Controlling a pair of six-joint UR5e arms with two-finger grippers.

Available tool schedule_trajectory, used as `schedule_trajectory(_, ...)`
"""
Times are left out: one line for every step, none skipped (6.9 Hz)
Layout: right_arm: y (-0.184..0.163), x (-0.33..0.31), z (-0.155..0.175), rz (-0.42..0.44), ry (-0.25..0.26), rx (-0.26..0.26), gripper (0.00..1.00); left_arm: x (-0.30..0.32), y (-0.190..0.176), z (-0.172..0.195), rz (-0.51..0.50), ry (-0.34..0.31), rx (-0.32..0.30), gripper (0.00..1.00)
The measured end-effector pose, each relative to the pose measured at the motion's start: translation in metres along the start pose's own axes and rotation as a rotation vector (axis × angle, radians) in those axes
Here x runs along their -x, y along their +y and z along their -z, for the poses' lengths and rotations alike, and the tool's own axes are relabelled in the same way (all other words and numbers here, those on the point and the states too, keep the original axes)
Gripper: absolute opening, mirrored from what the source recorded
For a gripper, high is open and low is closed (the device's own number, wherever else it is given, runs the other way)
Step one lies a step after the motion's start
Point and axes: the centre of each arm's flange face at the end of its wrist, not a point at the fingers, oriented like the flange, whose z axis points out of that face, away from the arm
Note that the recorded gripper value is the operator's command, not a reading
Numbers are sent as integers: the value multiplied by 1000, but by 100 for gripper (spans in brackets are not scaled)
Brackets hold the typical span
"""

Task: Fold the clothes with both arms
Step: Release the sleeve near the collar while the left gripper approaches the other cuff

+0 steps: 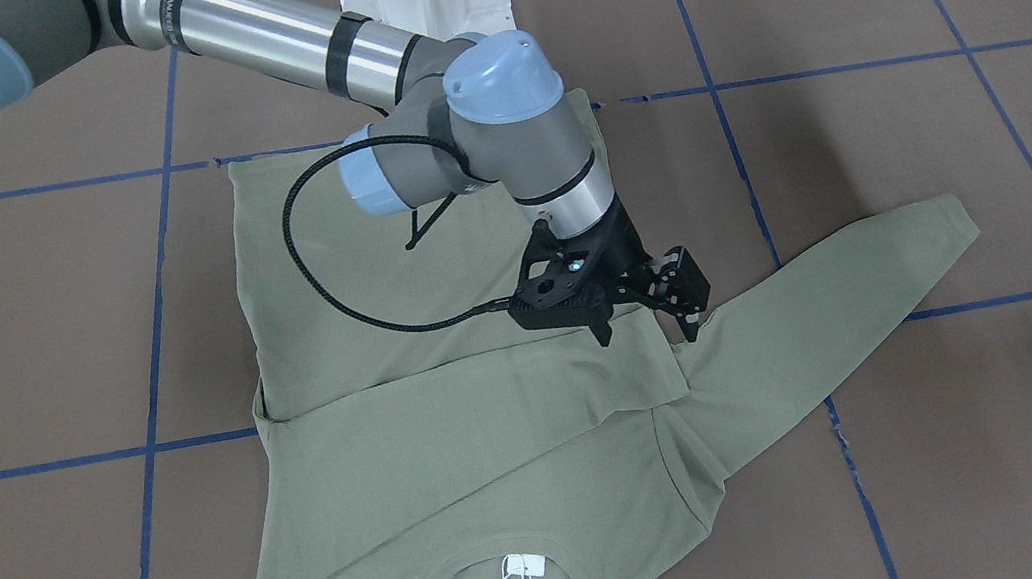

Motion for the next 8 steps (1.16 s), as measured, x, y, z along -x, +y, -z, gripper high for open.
schedule_trajectory(-21,-32,17,8,-6,16,100,-2,10,-27,67,14,25,97)
schedule_trajectory(-32,-56,27,21,-6,23,100,-13,17,-51,127,23,59,97)
schedule_trajectory(-35,-71,29,29,0,27,100,-26,24,-71,154,30,91,96)
schedule_trajectory(-36,-81,28,33,9,29,99,-37,30,-86,165,30,115,93)
schedule_trajectory(-36,-85,28,36,11,30,100,-44,33,-94,168,28,128,89)
schedule_trajectory(-37,-87,32,40,7,30,100,-49,36,-101,163,27,139,85)
schedule_trajectory(-44,-100,42,43,4,31,100,-53,38,-105,156,28,146,78)
schedule_trajectory(-57,-124,55,58,7,34,100,-55,38,-107,152,29,148,68)
